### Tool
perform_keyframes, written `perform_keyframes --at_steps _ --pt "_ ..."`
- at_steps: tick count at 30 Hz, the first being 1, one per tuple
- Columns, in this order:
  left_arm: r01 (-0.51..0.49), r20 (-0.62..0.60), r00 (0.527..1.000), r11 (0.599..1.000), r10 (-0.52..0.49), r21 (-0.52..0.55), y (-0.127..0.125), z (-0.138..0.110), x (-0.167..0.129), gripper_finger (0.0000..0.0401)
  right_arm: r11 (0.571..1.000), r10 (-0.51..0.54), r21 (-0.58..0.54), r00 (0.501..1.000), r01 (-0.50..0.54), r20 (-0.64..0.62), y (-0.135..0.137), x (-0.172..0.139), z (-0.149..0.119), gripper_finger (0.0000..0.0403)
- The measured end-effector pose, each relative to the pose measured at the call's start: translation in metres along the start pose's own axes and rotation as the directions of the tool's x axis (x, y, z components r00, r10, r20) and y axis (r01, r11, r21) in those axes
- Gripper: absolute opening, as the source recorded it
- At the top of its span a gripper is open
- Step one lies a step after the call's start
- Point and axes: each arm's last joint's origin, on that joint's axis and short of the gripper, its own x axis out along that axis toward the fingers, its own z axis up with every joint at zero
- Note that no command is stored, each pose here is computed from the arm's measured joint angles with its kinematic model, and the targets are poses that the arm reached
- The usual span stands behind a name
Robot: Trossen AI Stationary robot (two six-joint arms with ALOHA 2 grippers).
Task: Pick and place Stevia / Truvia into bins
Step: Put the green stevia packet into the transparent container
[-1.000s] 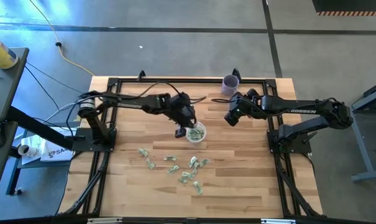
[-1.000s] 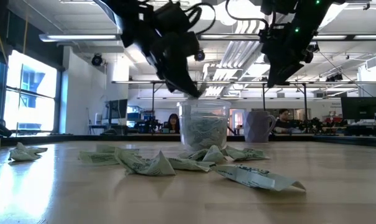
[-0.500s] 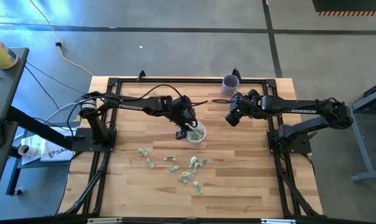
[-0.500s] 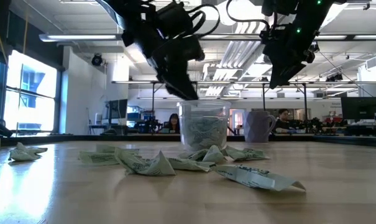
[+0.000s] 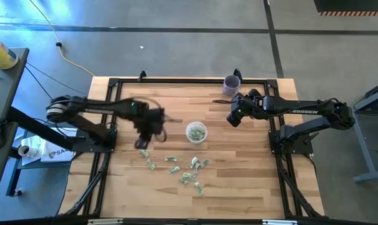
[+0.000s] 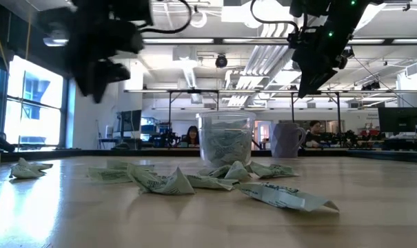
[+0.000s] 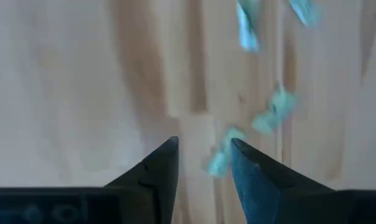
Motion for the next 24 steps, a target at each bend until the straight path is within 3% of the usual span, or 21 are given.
perform_keyframes --at_steps 6,17,24 --pt "-0.057 -0.012 0.998 0.982 0.06 0.181 -0.032 -0.031 0.041 0.0172 1.0 -0.004 -0.01 1.0 0.004 -0.003 -0.002 0.001 0.001 0.0209" --pt "-0.048 -0.032 0.998 0.97 0.057 0.237 -0.046 -0.051 0.08 0.0235 1.0 -0.002 -0.003 1.0 0.002 -0.012 -0.004 0.003 0.001 0.0209" --pt "-0.024 0.002 1.0 0.972 0.024 0.233 -0.044 -0.059 0.096 0.0219 1.0 -0.004 -0.002 1.0 0.004 -0.011 -0.004 0.003 0.001 0.0209"
